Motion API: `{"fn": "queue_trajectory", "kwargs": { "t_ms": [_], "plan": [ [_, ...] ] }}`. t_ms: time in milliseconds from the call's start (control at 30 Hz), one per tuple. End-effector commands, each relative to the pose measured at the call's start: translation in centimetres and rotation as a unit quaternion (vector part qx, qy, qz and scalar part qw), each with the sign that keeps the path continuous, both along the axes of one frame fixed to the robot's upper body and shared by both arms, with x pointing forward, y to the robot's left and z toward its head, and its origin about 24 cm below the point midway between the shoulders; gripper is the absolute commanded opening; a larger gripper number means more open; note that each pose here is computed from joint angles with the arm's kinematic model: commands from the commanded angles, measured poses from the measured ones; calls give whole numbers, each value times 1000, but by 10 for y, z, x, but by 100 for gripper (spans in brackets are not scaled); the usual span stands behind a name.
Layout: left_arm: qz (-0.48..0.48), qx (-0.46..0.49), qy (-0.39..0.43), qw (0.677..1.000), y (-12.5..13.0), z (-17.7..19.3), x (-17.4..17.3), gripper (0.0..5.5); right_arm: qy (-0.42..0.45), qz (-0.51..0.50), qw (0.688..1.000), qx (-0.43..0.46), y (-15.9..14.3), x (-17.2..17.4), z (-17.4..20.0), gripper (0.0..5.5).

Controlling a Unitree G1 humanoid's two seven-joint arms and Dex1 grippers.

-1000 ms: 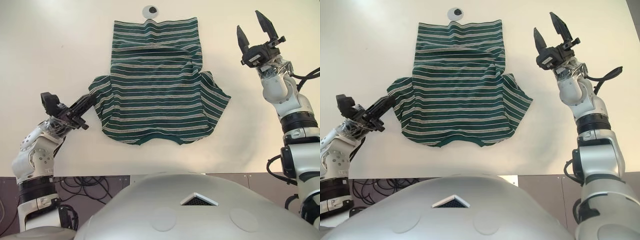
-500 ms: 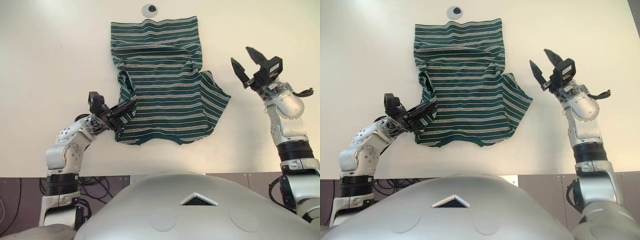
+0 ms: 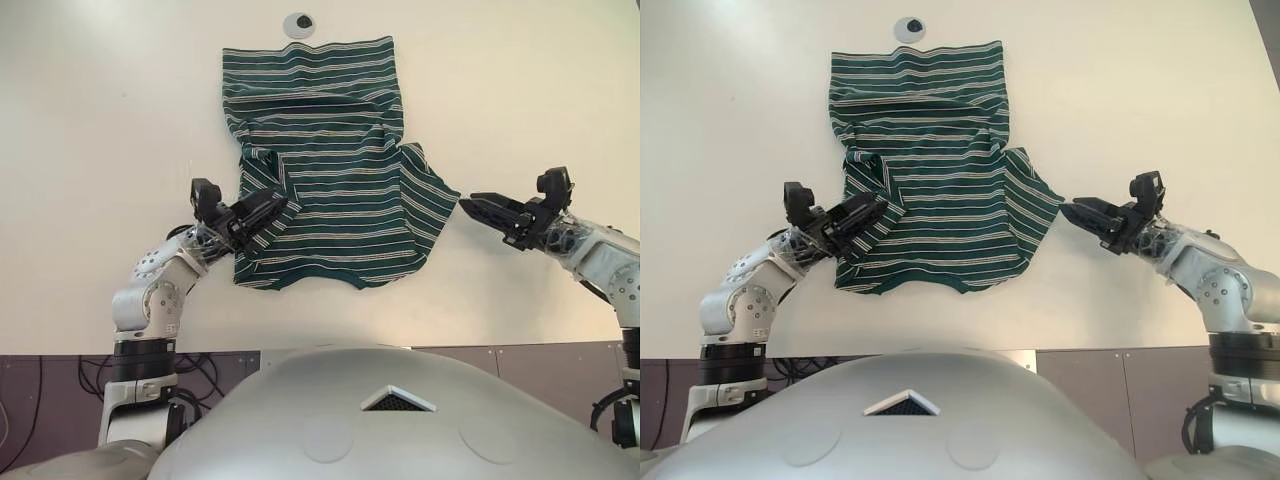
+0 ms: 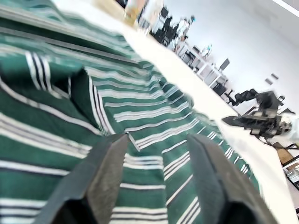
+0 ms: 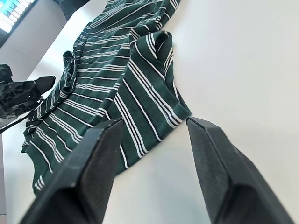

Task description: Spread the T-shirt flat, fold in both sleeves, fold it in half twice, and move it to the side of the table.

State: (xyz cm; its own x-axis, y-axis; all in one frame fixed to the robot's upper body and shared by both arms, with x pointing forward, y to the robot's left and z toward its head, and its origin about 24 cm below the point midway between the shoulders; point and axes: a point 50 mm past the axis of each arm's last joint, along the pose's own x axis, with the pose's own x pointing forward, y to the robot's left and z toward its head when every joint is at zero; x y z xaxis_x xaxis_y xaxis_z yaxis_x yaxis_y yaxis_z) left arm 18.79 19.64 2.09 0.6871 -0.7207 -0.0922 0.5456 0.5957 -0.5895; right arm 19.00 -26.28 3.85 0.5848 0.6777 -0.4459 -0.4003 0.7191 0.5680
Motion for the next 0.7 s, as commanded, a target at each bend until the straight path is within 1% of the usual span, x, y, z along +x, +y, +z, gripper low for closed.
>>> {"fn": "queue_trajectory", "kwargs": {
  "t_ms": [33,167,267,467,500,533,567,600,700],
  "plan": [
    [31,-1,-77,997,3,22,7,237,22,-9,1000,-10,1,2,-10,249],
    [42,15,-147,988,1,37,4,237,34,-39,998,-41,-4,6,-21,249],
    [62,-29,-164,984,4,51,2,237,42,-42,997,-48,-2,7,-27,249],
    [85,-27,-168,982,10,56,6,237,45,-6,999,-16,18,6,-27,249],
    [89,-27,-166,982,11,56,7,240,46,0,999,-11,20,5,-27,228],
    [92,-27,-165,982,12,56,8,240,48,5,999,-9,22,4,-26,219],
    [95,-26,-164,982,12,56,8,240,49,9,999,-7,23,3,-26,196],
    [97,-26,-164,981,13,56,9,240,50,11,999,-7,24,2,-26,188],
    [102,-25,-162,981,14,56,9,240,52,11,999,-8,23,1,-26,131]
  ]
}}
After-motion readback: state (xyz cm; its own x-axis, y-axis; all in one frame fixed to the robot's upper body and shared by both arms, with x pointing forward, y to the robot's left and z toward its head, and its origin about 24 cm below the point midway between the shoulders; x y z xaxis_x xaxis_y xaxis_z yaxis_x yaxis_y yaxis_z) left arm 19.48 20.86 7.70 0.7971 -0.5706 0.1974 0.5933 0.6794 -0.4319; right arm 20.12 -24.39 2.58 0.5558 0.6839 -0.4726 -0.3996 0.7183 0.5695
